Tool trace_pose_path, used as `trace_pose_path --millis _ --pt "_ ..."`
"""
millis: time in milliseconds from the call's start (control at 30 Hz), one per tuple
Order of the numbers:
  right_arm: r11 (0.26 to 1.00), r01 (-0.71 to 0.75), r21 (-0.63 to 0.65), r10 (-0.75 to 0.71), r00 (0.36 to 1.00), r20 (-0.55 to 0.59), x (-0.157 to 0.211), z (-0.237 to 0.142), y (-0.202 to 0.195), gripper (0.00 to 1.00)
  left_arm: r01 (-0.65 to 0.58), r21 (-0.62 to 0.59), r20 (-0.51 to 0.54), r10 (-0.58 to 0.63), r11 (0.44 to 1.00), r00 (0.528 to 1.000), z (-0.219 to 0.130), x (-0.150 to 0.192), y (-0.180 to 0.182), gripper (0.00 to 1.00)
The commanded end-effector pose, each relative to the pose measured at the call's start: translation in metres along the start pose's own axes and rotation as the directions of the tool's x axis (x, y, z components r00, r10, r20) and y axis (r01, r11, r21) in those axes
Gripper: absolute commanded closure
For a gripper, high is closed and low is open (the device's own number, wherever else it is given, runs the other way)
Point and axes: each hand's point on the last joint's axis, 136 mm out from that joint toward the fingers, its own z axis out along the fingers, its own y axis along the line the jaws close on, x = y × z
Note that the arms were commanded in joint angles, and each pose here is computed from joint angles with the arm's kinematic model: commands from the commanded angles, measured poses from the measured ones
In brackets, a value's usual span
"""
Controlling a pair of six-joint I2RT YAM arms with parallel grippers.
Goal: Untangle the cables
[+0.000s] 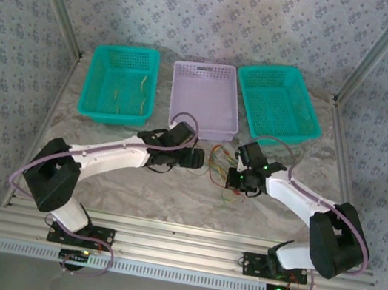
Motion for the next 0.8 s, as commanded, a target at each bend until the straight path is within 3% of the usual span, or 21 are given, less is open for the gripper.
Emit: trace_pose_path --millis 0,167,500,667,767 --pt "0.996 0.085 -0.030 -0.084 0.996 0.038 -0.009 -0.012 0.018 1.00 0.019 0.052 -0.009 -0.018 0.998 1.000 0.008 0.002 -0.020 0.10" --pt "0.972 0.214 -0.096 -0.206 0.975 0.079 -0.008 -0.023 0.046 1.00 0.053 0.070 -0.048 -0.050 0.996 0.998 0.028 0.013 -0.029 0.11" --pt "0.920 0.314 -0.237 -0.290 0.948 0.130 -0.001 -0.041 0.079 1.00 0.109 0.076 -0.037 -0.107 0.991 0.994 0.040 0.015 -0.032 0.14" --pt "0.901 0.338 -0.271 -0.309 0.940 0.145 0.001 -0.044 0.088 1.00 0.118 0.075 -0.022 -0.116 0.990 0.993 0.040 0.012 -0.032 0.23" --pt "0.891 0.354 -0.284 -0.325 0.934 0.146 0.004 -0.045 0.091 1.00 0.117 0.078 -0.015 -0.116 0.990 0.993 0.039 0.010 -0.033 0.39"
